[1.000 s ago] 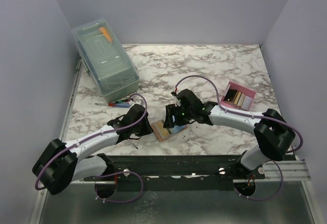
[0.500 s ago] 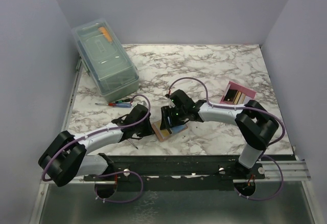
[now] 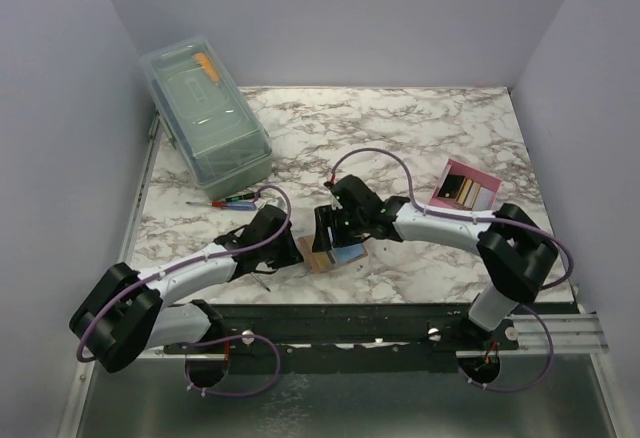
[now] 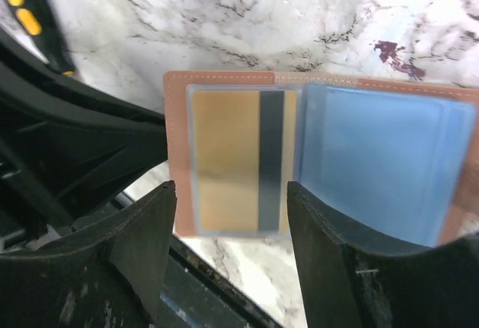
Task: Put the credit cards into the card holder
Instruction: Insert the credit card into the card holder, then pick up the credit card from the storage box.
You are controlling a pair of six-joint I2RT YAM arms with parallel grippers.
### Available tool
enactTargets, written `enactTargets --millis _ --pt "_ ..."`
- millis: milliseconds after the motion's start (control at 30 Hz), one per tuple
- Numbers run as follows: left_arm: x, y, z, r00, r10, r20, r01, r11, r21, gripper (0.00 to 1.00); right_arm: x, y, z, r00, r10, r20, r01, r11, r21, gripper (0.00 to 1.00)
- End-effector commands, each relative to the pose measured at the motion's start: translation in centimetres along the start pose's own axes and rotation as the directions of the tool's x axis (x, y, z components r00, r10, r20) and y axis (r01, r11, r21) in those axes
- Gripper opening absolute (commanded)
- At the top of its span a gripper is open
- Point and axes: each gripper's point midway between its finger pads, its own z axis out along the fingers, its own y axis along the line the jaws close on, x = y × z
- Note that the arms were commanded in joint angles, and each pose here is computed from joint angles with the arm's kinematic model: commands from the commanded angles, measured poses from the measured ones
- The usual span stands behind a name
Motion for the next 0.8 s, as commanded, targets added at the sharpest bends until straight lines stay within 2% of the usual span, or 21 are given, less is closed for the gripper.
enactTargets --millis 0,167,333,467,567,700,767 --pt "-0.3 -0.3 -1.1 1.000 0.014 0.025 -0.015 1.000 0.017 0.23 -2.2 -0.2 -3.9 0.995 -0.019 0.097 0.013 0.998 0.063 0.65" --pt "-0.6 -0.8 -2.4 0.999 0.029 0.041 -0.031 0.999 0.044 0.31 -4.3 -3.2 -7.8 0.984 -0.001 0.175 -0.027 0.988 0.154 0.66" --pt "-1.0 -2.5 -4.2 0.997 0.049 0.053 -0.055 0.991 0.118 0.46 -7.1 -10.1 -13.1 0.945 0.111 0.309 -0.192 0.950 0.246 0.68" --pt "-1.3 -4.0 -5.9 0.996 0.061 0.067 -0.072 0.980 0.187 0.54 -9.3 -16.1 -18.7 0.843 0.235 0.483 -0.390 0.886 0.249 0.79" --pt "-1.4 -5.5 -7.1 0.996 0.057 0.067 -0.072 0.965 0.251 0.58 -10.0 -20.2 -21.9 0.761 0.310 0.570 -0.500 0.840 0.210 0.81" --pt "-1.8 -7.5 -8.9 0.995 0.063 0.071 -0.084 0.940 0.332 0.61 -10.9 -24.4 -23.4 0.677 0.404 0.615 -0.573 0.813 0.098 0.80" --pt "-2.1 -8.2 -9.5 0.995 0.068 0.078 -0.092 0.930 0.355 0.62 -11.4 -25.1 -23.2 0.659 0.447 0.605 -0.568 0.823 0.010 0.78"
